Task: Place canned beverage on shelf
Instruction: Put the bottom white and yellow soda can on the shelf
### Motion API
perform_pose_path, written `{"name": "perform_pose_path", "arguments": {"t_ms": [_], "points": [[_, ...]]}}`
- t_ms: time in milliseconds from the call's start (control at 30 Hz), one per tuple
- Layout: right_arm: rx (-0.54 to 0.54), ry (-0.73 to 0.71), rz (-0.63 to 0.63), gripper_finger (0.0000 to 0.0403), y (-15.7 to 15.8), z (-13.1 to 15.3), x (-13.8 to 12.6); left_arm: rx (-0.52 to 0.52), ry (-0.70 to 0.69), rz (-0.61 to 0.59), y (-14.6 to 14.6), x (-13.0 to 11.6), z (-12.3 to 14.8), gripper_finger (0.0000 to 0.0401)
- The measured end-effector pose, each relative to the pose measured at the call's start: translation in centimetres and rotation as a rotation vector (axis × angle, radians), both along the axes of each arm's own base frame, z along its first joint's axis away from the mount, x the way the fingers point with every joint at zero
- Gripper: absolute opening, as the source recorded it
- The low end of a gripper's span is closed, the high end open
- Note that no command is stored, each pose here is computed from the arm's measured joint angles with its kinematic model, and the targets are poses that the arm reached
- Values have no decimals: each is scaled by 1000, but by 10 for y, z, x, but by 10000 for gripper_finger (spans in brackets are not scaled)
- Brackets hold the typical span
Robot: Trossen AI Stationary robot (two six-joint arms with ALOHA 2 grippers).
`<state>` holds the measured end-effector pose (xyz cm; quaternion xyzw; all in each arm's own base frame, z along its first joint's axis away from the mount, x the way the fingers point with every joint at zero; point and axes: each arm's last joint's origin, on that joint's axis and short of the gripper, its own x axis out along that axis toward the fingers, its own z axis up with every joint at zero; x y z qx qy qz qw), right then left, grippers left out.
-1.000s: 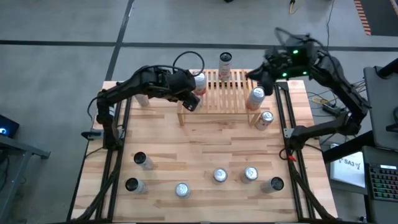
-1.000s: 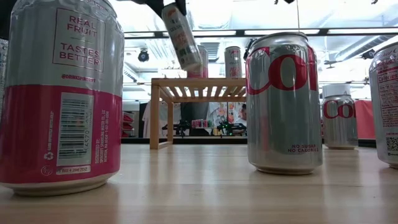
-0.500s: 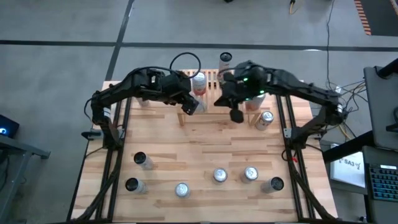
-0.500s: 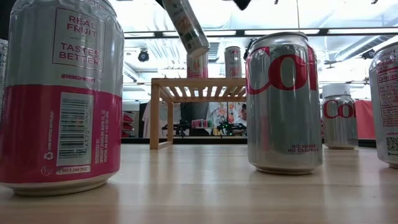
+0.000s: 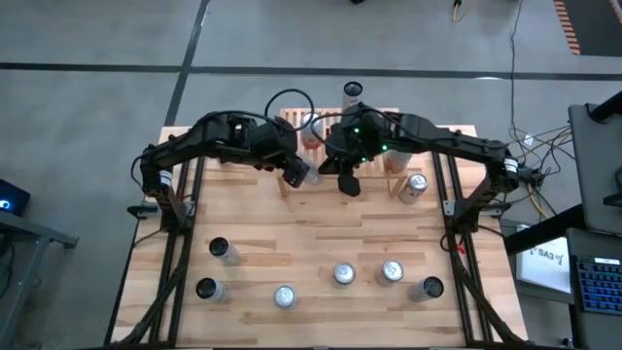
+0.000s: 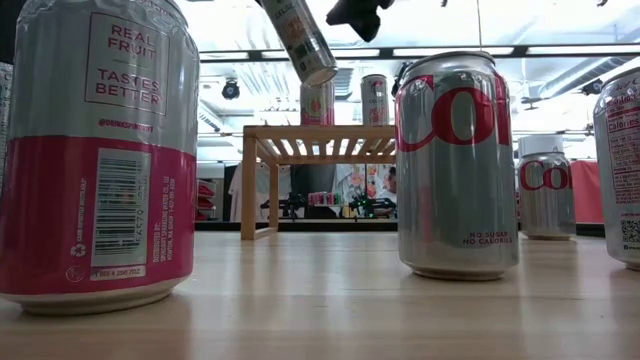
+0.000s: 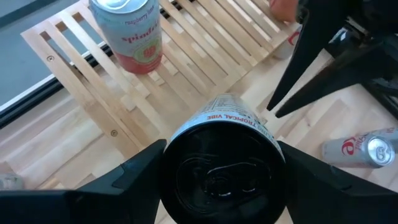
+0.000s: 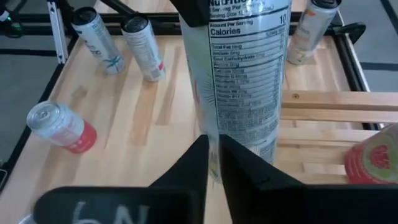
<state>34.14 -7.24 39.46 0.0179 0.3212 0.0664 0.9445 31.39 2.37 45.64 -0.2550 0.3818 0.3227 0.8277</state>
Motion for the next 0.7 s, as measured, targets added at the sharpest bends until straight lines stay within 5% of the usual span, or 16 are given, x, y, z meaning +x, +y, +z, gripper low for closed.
{"name": "perform_pose_path", "arguments": {"t_ms": [467, 700], "points": [[50, 13, -40, 244, 0, -9, 11, -9, 32, 13, 0, -3, -2, 247], [83, 38, -63, 287, -2, -20, 22, -30, 26, 4, -1, -3, -2, 247]]}}
